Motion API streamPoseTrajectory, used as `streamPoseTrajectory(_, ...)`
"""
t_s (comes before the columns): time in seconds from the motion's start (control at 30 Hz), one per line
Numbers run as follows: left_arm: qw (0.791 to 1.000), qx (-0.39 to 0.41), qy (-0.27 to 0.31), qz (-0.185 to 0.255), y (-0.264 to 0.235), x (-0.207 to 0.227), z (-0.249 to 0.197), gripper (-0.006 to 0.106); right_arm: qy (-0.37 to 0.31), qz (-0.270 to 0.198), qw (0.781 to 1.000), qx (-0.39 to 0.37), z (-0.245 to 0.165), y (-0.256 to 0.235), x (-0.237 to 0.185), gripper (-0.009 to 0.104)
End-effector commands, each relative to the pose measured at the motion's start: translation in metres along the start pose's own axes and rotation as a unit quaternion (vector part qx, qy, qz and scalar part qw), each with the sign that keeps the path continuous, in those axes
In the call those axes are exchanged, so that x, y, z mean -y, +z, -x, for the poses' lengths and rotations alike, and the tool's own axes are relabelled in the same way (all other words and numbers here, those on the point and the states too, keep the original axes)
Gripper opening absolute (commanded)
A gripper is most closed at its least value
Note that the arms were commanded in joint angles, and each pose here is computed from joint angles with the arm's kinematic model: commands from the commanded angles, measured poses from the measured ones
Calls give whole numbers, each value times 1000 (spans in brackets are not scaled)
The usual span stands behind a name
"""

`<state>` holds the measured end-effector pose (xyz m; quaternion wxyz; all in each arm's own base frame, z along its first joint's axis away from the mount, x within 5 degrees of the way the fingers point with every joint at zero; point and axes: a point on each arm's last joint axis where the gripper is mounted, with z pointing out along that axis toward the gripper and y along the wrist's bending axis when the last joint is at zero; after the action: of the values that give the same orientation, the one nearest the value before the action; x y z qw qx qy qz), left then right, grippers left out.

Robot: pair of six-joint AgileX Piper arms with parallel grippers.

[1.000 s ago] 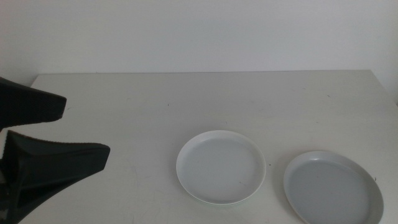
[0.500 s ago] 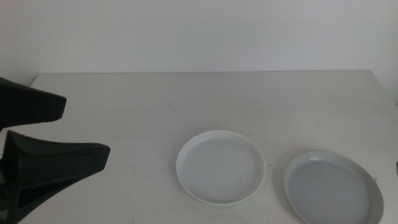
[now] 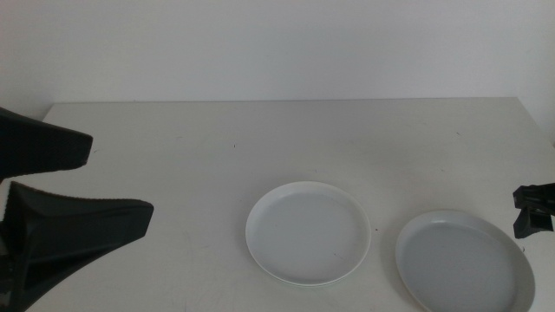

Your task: Stack the three bowls on top of each other.

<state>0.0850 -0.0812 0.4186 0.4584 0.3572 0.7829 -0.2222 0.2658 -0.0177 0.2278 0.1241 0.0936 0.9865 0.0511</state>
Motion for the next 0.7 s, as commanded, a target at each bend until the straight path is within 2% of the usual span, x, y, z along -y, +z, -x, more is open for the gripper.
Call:
streamPoseTrajectory(0.0,999,48,-6,0,-6,1,13,105,-6,1,1000,29,16,-4,2,51)
streamPoseTrajectory(0.23,999,48,-6,0,-6,1,13,105,-24,-2,999,-23,22,28,5,45)
streamPoseTrajectory(0.67,999,48,-6,0,-6,1,13,105,-20,-9,998,-66,24,68,10,28)
